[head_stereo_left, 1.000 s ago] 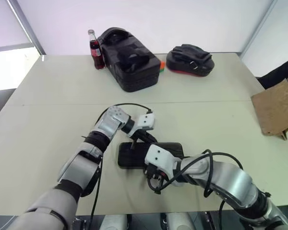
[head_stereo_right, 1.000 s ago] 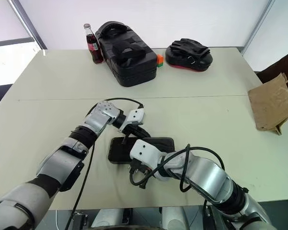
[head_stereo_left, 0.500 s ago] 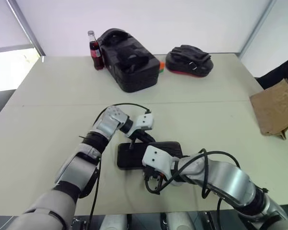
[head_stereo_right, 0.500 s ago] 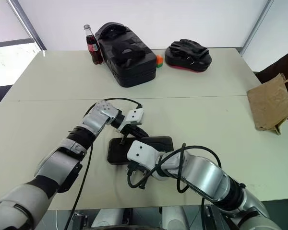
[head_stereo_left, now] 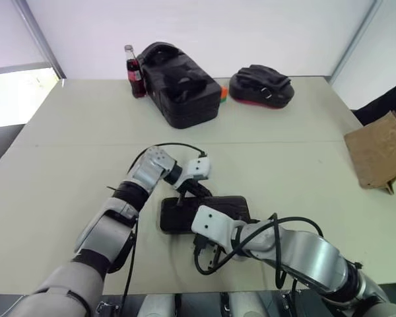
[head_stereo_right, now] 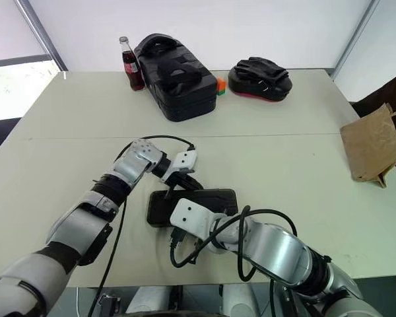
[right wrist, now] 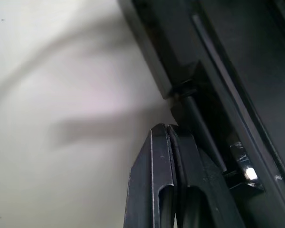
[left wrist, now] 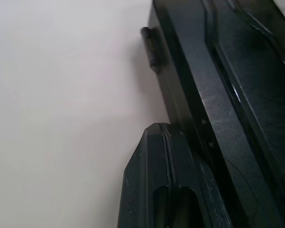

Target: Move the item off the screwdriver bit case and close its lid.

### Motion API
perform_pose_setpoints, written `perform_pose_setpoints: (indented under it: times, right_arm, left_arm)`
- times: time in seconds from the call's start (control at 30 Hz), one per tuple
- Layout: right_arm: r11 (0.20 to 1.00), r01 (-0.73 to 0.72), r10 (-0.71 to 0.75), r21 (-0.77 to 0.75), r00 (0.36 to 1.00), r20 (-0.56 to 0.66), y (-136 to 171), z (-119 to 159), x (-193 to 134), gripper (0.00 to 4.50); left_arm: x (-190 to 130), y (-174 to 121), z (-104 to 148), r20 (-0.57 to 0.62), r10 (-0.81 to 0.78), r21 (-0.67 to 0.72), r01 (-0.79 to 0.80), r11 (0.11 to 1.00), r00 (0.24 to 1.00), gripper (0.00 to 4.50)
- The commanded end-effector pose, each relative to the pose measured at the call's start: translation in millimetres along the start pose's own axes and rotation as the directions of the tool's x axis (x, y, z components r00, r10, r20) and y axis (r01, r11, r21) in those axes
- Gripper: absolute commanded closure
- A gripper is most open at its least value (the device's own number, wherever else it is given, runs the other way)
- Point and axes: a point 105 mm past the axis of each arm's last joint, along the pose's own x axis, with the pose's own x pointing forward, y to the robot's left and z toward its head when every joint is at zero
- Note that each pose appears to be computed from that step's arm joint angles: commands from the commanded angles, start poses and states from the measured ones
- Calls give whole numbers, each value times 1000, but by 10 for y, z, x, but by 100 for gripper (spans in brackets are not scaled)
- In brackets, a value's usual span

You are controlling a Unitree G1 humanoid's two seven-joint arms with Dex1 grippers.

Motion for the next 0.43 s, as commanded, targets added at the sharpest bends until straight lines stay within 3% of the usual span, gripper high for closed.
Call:
perform_pose_setpoints:
  times: [0.03,0.23,0.43]
  right_arm:
    - [979,118,-148,164,971,187,-433,123,-469,442]
    - [985,7,-69,170,928,365,-528,154,-1074,442]
    - [962,30,-153,272,883,444,-766,64,-1397,442]
  left_arm:
    - [101,75,151,117,36,-51,-30,998,992,450]
    - [-556,338,449,353,254,-198,-193,961,901,450]
    - [-1348,258,369,395,537,-384,-397,834,746,450]
